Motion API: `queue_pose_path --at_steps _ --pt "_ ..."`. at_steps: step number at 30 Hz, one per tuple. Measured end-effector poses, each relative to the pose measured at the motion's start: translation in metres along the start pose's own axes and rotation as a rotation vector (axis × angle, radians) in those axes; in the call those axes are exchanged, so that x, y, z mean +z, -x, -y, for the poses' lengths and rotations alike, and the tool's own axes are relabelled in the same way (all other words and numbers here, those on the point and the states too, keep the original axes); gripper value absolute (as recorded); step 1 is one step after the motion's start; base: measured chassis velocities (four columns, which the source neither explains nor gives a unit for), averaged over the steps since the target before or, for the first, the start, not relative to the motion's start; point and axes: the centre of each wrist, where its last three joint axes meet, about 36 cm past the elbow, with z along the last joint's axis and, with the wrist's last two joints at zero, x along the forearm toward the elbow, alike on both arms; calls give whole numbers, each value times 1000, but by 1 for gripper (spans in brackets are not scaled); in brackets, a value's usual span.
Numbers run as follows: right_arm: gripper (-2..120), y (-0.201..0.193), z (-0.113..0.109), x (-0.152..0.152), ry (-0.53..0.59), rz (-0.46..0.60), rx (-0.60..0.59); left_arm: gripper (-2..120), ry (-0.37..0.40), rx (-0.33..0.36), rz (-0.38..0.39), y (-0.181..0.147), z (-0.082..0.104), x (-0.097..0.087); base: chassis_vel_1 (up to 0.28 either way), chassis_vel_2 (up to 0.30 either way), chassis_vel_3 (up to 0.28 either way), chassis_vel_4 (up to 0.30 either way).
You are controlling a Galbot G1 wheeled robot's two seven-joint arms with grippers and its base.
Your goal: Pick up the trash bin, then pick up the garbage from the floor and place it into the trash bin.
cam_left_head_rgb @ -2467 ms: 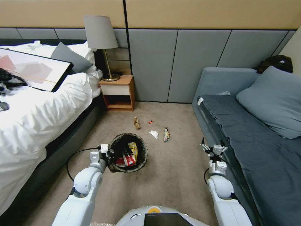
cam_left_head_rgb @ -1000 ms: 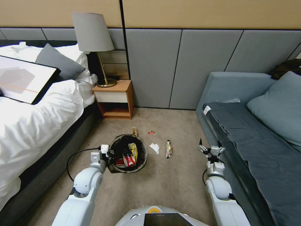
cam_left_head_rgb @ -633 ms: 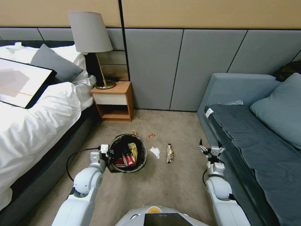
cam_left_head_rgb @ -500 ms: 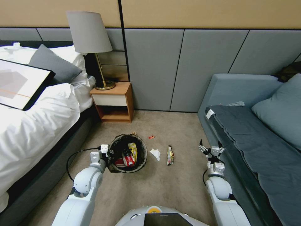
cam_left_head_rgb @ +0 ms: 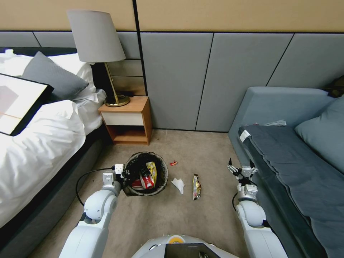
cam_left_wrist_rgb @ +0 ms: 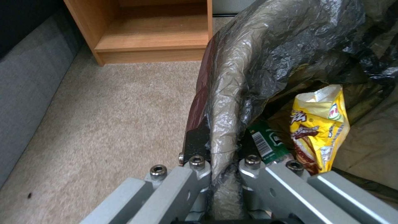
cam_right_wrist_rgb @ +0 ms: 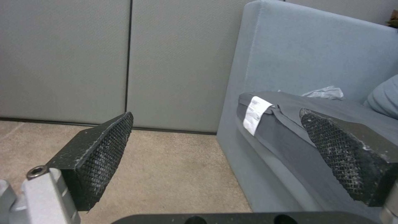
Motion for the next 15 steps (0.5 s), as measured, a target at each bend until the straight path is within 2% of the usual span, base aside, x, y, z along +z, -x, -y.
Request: queue_pose_path --at_steps 5,10,12,13,15 --pt "100 6 -4 -5 -11 -21 -2 0 0 -5 -1 0 -1 0 0 0 0 0" --pt "100 24 -15 -26 23 -93 -63 0 5 -16 -4 -3 -5 0 0 0 0 0" --pt "100 40 -22 -45 47 -165 -109 0 12 -20 -14 -6 -7 -3 0 0 0 0" --pt "100 40 -22 -45 47 -165 -109 0 12 -20 -14 -6 -7 -3 0 0 0 0" --pt "100 71 -25 -79 65 -298 -182 0 20 -20 -13 -11 -10 -7 0 0 0 0"
